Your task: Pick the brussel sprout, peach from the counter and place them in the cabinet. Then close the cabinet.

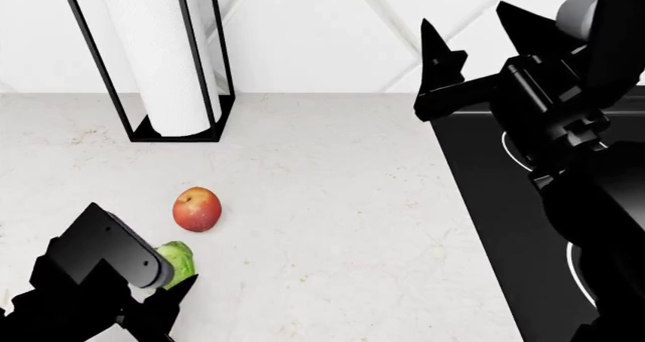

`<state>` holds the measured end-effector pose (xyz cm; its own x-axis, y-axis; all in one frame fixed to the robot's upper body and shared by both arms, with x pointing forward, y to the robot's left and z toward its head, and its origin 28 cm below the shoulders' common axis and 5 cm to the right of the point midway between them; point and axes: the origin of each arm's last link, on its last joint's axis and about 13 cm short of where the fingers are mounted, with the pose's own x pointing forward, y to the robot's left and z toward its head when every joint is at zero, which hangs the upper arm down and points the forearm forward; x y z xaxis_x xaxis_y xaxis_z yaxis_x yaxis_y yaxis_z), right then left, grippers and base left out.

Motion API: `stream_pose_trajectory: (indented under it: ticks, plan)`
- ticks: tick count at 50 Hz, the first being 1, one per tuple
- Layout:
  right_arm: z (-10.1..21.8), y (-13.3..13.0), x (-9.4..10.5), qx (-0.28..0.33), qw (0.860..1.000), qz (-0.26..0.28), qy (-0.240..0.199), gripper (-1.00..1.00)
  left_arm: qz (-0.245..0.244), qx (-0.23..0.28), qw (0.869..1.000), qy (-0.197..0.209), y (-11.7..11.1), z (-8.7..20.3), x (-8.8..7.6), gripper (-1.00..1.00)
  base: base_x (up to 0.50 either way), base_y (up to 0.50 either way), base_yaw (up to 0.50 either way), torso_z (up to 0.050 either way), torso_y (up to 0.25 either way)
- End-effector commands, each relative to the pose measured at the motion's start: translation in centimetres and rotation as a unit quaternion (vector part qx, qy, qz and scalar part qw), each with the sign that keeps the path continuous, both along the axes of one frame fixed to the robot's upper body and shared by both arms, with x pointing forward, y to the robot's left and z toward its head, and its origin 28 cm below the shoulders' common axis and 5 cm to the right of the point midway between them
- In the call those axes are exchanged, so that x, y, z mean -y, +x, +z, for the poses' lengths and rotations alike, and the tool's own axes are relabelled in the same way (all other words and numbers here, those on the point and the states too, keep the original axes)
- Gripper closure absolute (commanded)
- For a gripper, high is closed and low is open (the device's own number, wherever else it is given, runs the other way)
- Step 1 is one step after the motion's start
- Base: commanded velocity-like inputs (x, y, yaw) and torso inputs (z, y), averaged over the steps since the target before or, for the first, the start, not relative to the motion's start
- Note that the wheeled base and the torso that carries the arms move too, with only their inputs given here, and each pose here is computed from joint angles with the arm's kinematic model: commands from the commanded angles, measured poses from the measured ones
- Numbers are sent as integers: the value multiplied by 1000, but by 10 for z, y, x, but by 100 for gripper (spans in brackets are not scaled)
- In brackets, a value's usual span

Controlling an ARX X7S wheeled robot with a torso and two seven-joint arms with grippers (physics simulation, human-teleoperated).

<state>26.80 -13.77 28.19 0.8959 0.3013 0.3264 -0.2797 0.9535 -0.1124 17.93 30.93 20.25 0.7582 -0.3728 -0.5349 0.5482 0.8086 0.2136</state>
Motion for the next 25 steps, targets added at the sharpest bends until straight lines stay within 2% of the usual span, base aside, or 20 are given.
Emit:
stream_pose_trajectory:
  ticks: [1,12,25]
  plan:
    - [3,-2,0,2,1000,1,-1,-100,-21,39,999,-16,-6,22,7,100,0,0,0,0,0]
    - [8,-3,-2,7,1000,2,0,-100,-66,99,992,-35,-22,56,18,100,0,0,0,0,0]
    - [12,-6,-3,11,1000,4,2,-100,-118,186,973,-73,-30,99,46,100,0,0,0,0,0]
